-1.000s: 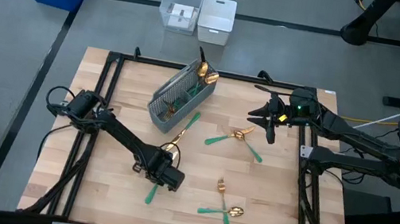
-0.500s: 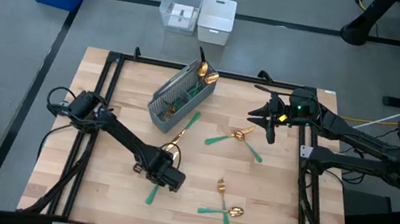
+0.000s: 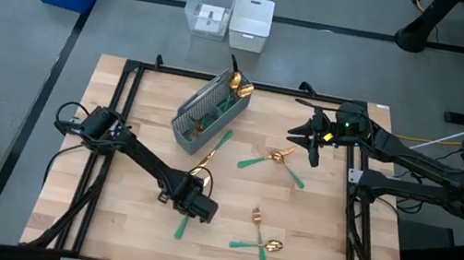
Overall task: Sort silverware
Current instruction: Put the bottom green-gold table knife into the silverware basket
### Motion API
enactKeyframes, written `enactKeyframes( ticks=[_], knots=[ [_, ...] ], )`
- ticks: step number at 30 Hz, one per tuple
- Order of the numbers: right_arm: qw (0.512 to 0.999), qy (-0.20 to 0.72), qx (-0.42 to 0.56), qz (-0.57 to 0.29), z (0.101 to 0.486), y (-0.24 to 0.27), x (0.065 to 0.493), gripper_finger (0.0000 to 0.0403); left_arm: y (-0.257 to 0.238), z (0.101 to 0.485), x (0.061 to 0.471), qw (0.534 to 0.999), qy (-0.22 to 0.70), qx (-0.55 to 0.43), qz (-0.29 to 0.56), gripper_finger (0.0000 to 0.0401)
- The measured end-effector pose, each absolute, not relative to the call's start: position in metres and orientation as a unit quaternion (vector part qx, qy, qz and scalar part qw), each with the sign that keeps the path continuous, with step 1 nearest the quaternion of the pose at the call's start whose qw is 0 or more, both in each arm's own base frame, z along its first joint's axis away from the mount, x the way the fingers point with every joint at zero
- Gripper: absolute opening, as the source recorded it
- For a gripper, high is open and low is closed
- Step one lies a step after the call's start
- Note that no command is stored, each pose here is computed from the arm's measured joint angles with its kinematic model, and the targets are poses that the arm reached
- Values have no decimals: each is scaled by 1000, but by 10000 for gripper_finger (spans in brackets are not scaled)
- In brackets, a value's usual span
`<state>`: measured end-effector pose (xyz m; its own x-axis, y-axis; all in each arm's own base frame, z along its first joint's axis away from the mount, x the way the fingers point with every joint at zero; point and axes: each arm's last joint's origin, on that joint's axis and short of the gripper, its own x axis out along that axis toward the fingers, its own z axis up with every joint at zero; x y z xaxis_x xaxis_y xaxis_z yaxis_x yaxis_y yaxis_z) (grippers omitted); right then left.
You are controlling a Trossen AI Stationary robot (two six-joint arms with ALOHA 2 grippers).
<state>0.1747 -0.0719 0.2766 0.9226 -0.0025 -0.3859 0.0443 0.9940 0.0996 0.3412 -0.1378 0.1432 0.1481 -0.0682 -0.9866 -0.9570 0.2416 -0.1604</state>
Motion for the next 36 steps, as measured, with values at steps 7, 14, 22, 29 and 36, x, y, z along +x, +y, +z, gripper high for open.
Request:
enactKeyframes(
  ticks=[7, 14, 22, 29, 36],
  knots=[
    [979, 196, 53, -12, 277, -72, 175, 108, -139, 146, 350, 612, 490, -502, 365, 33],
    [979, 197, 53, -12, 277, -72, 175, 108, -140, 147, 356, 631, 455, -516, 358, 33],
    [979, 197, 53, -12, 277, -72, 175, 108, -140, 150, 361, 648, 421, -527, 353, 33],
    [979, 197, 53, -12, 277, -72, 175, 108, -136, 153, 369, 664, 389, -541, 341, 33],
    [979, 196, 53, -12, 277, -72, 175, 108, -123, 156, 380, 684, 365, -542, 325, 33]
  ],
)
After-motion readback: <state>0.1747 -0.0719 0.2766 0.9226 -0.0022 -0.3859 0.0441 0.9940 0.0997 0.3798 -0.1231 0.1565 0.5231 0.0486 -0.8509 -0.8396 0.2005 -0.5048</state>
